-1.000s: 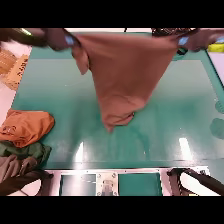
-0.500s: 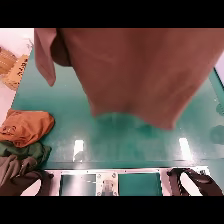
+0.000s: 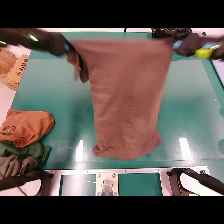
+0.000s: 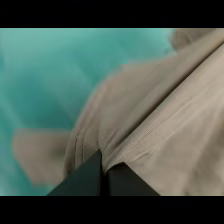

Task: Fold the shirts.

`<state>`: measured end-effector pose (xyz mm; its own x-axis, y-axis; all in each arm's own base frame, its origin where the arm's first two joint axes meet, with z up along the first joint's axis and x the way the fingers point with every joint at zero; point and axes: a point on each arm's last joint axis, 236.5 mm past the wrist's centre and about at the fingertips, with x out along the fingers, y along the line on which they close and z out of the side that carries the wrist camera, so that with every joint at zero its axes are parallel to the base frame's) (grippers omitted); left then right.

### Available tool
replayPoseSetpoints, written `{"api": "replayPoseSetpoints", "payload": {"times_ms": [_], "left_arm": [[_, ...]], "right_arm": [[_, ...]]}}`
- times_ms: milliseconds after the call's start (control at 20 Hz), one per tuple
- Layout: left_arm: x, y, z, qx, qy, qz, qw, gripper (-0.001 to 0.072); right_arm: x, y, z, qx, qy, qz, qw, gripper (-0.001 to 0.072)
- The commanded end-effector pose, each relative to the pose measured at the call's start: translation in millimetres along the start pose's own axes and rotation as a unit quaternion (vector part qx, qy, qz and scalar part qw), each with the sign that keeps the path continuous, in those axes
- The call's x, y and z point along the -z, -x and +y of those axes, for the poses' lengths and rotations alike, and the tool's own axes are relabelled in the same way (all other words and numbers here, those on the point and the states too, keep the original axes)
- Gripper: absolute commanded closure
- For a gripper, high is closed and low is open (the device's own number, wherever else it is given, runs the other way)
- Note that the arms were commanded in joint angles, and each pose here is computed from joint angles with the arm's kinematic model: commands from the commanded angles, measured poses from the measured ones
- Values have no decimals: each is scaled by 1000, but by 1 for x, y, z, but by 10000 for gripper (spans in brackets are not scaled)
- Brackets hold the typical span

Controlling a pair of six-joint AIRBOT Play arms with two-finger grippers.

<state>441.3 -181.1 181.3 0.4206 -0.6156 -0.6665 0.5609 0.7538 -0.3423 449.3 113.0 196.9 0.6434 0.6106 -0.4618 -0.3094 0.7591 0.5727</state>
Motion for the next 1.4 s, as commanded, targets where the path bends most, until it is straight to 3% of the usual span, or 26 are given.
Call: {"api": "replayPoseSetpoints", "payload": {"times_ms": [0, 100, 150, 200, 400, 550, 650, 750, 1000, 1150, 1200, 1300, 1350], "left_arm": [[80, -95, 51, 26, 90, 128, 987, 681], [110, -126, 68, 32, 123, 169, 977, 681], [119, -136, 73, 32, 137, 181, 973, 681], [127, -143, 78, 31, 142, 190, 971, 681], [144, -144, 99, -5, 126, 217, 968, 681], [153, -140, 114, -36, 106, 234, 966, 681], [152, -140, 118, -43, 102, 232, 966, 681], [151, -141, 122, -50, 98, 228, 967, 681], [152, -140, 121, -49, 98, 232, 967, 681], [153, -138, 124, -54, 94, 236, 966, 681], [152, -136, 125, -57, 91, 237, 966, 681], [147, -129, 125, -61, 81, 243, 965, 681], [145, -124, 124, -63, 75, 249, 963, 681]], "right_arm": [[76, -89, -64, 7, -83, 115, 990, 698], [108, -117, -87, 13, -113, 155, 981, 676], [112, -120, -97, 20, -124, 160, 979, 539], [109, -113, -111, 34, -144, 156, 977, 472], [102, -26, -164, 115, -208, 156, 959, 472], [161, 44, -189, 209, -272, 172, 924, 460], [223, 71, -182, 245, -339, 183, 890, 288], [280, 80, -166, 255, -389, 201, 862, 212], [369, 79, -136, 255, -437, 268, 820, 212], [384, 70, -133, 258, -418, 281, 824, 217], [382, 63, -137, 261, -410, 274, 830, 246], [368, 43, -145, 247, -414, 239, 843, 413], [357, 32, -152, 235, -404, 223, 856, 554]]}}
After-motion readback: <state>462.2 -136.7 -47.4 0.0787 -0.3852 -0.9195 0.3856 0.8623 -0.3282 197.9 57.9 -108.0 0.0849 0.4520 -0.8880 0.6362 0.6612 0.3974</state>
